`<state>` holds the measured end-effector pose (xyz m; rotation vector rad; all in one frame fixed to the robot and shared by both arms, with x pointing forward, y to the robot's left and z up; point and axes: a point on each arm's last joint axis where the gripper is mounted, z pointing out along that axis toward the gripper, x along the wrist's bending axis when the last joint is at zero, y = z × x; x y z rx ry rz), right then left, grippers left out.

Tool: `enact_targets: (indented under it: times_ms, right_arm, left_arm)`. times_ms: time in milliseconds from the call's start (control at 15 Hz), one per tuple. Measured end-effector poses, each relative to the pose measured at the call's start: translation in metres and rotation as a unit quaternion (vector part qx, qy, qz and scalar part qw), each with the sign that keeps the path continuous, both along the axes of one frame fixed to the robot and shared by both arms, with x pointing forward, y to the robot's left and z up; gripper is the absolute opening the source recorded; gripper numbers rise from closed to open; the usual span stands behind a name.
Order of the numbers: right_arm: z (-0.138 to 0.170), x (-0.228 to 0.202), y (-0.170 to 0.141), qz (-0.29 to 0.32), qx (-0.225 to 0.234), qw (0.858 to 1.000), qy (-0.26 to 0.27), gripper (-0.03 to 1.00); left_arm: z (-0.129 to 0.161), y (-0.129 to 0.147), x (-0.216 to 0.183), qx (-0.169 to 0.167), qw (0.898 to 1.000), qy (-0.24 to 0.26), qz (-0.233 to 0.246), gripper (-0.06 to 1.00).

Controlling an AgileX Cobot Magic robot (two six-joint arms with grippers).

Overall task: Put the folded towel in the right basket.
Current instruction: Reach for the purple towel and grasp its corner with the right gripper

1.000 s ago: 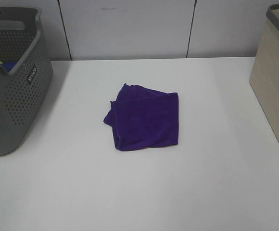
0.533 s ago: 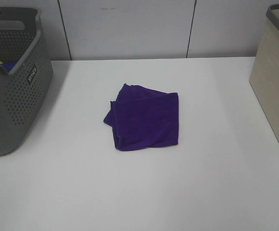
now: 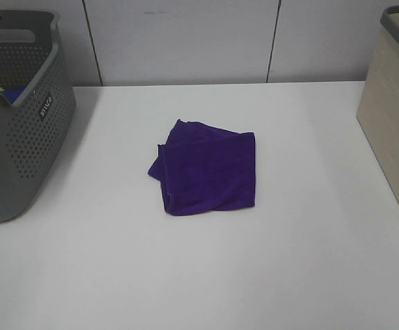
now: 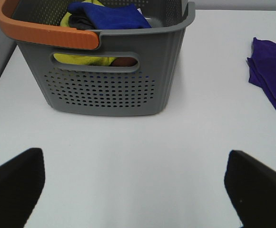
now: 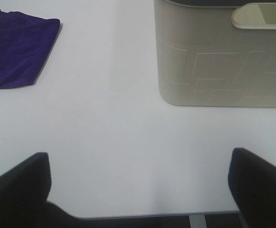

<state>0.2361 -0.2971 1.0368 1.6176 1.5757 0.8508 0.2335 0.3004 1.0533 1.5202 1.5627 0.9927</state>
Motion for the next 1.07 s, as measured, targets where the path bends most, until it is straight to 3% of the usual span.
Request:
enact_targets:
  times_ms: [1067]
  right_arm:
    - [0.0000, 0.0000, 0.0000, 0.000, 0.000, 1.000, 0.000, 0.97]
  left_arm:
    - [0.0000, 0.0000, 0.0000, 0.000, 1.000, 0.000, 0.000, 0.99]
